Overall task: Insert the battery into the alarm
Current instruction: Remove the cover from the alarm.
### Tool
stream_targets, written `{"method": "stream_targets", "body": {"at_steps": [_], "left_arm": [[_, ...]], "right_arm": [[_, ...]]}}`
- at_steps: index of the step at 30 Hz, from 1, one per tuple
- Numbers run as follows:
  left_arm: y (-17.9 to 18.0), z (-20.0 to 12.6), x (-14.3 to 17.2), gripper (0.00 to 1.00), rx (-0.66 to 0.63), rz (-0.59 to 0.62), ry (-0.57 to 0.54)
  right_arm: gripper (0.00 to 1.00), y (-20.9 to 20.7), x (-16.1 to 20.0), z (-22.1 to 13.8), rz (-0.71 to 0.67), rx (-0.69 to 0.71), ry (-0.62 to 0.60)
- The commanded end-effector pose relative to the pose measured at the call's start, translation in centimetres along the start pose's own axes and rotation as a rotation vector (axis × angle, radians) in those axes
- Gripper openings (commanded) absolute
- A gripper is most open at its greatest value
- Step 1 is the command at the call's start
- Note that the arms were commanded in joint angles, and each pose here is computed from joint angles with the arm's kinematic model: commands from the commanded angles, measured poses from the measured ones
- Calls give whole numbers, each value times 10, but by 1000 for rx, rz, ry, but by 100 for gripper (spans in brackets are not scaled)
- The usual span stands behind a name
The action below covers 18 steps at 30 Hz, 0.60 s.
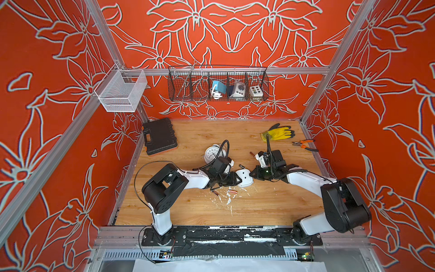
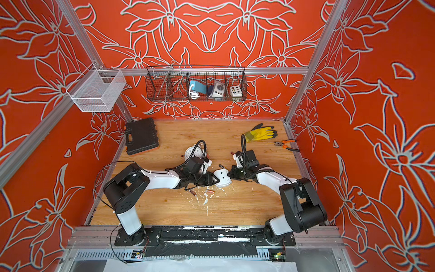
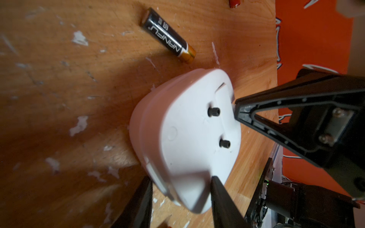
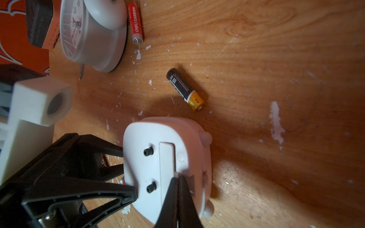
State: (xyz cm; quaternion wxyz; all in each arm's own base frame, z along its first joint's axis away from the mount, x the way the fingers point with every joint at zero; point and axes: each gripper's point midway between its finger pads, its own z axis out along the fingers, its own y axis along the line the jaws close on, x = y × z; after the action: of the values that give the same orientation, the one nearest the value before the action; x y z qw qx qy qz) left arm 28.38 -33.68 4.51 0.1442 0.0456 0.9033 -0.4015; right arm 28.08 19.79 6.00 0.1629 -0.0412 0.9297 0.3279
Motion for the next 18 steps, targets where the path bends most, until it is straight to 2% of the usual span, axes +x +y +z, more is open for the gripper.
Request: {"method": "stream_targets", "body": {"at_steps": [1, 18], "left_arm": [[28, 5, 12, 41, -103, -24, 34], [28, 4, 11, 41, -102, -26, 32]], "right_arm": [[0, 5, 0, 0, -5, -10, 7], [0, 10, -20, -32, 3, 12, -101]]}}
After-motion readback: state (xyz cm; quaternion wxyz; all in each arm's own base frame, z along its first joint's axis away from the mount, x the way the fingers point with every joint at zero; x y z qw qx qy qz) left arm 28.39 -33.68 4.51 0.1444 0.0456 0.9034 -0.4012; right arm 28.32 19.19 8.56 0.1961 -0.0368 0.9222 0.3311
